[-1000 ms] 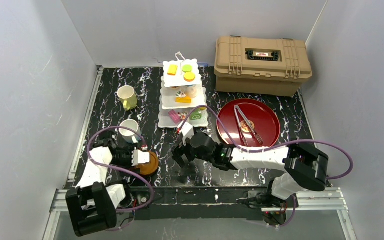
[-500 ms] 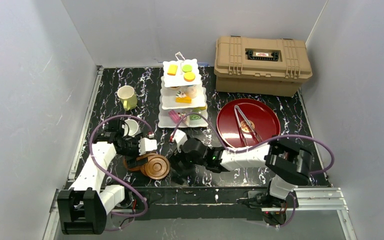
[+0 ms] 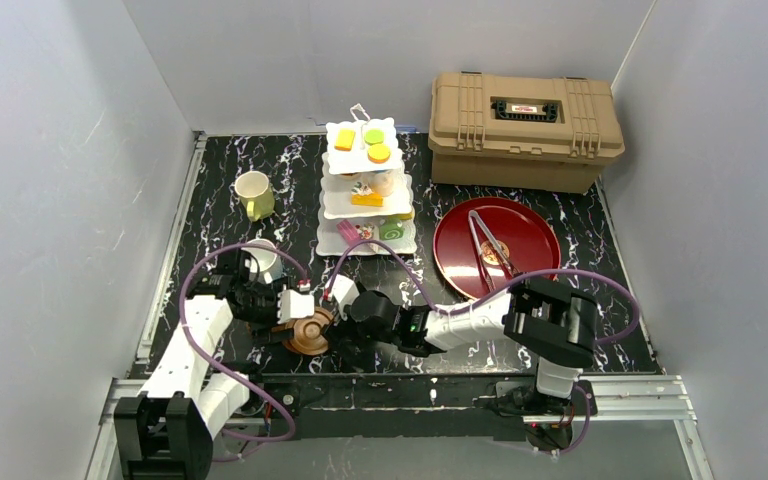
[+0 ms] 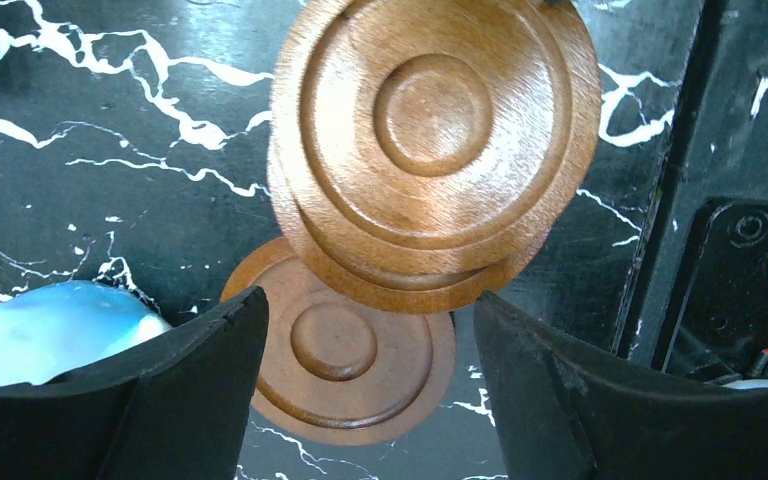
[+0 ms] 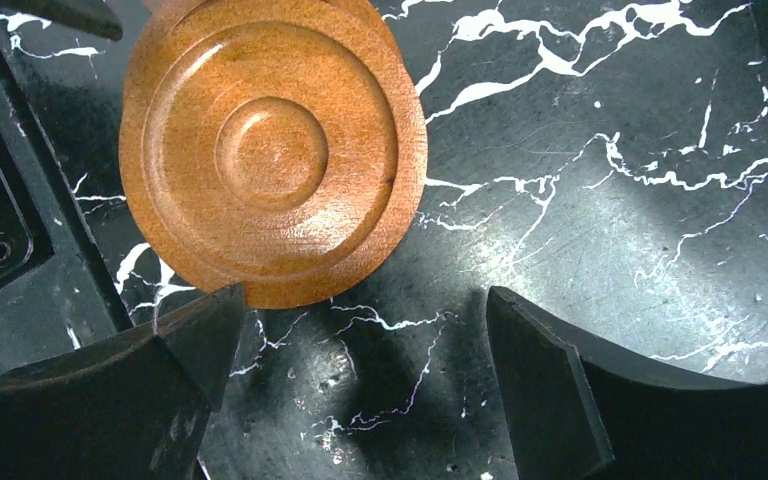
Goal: Serve the afternoon tea
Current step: Move the coaster to the center of the board, then pick up the cup at the center of the board.
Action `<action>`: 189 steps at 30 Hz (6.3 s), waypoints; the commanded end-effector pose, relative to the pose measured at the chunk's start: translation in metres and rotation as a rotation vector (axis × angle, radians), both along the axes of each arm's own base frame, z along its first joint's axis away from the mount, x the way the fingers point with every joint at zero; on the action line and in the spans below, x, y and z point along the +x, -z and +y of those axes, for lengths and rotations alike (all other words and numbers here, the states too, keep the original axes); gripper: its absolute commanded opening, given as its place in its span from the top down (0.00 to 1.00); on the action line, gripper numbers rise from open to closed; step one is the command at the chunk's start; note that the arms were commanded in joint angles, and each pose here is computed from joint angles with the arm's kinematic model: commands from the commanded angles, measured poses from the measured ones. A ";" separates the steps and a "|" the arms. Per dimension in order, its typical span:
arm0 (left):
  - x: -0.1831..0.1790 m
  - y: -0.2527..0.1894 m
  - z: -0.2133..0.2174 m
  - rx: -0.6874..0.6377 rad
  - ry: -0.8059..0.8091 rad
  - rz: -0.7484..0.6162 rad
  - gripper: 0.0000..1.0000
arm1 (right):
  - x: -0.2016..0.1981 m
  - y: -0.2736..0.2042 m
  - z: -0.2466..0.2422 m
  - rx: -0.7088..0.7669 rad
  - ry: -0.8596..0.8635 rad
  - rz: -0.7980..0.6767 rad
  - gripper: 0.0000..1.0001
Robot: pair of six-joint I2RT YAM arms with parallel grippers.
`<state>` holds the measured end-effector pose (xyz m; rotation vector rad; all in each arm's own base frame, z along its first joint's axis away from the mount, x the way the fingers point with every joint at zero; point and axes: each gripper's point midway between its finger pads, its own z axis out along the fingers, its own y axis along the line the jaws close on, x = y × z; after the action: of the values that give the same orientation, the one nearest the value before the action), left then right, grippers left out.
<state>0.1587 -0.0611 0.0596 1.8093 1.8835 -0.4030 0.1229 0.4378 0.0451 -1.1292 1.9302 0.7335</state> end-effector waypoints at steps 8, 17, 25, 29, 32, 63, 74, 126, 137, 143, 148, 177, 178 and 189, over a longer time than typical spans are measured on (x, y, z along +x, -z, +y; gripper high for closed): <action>-0.024 0.017 0.004 0.032 0.156 -0.006 0.28 | 0.015 -0.043 0.027 0.152 0.012 -0.025 0.02; -0.006 0.020 -0.006 -0.024 0.120 -0.129 0.26 | 0.031 -0.007 0.022 0.044 0.059 -0.049 0.05; 0.002 0.022 -0.012 -0.051 0.128 -0.147 0.26 | 0.048 0.009 -0.030 -0.073 0.152 -0.119 0.09; 0.004 0.022 -0.015 -0.059 0.134 -0.148 0.25 | 0.064 0.003 -0.062 -0.084 0.220 -0.128 0.10; 0.006 0.024 -0.019 -0.061 0.148 -0.144 0.26 | 0.074 0.004 -0.088 -0.105 0.266 -0.129 0.10; 0.066 -0.020 -0.037 0.011 0.075 -0.186 0.28 | 0.053 -0.073 -0.051 0.106 0.156 -0.176 0.21; 0.079 -0.096 -0.014 -0.241 -0.291 -0.057 0.24 | 0.028 -0.019 -0.019 -0.018 0.073 -0.219 0.22; 0.156 -0.029 0.093 -0.234 -1.023 0.271 0.67 | 0.049 -0.131 -0.091 0.196 0.367 -0.174 0.16; 0.154 -0.036 0.075 -0.275 -1.053 0.253 1.00 | 0.054 -0.115 -0.026 0.265 0.289 -0.151 0.15; 0.144 -0.070 0.073 -0.349 -1.224 0.187 1.00 | 0.064 -0.129 0.031 0.320 0.235 -0.176 0.13; 0.127 -0.086 0.069 -0.393 -1.365 0.173 1.00 | 0.068 -0.145 0.066 0.442 0.191 -0.197 0.12; 0.114 -0.116 0.039 -0.413 -1.364 0.126 1.00 | 0.079 -0.123 0.099 0.289 0.102 -0.296 0.64; 0.113 -0.118 0.037 -0.417 -1.357 0.127 1.00 | 0.079 -0.124 0.098 0.290 0.104 -0.301 0.73; 0.114 -0.134 0.018 -0.461 -1.265 0.194 0.14 | 0.089 -0.142 0.055 0.295 0.197 -0.378 0.99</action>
<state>0.2716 -0.0257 0.1626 0.0451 2.4405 -0.3547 0.1972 0.5123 0.1384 -0.9436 1.6174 0.6400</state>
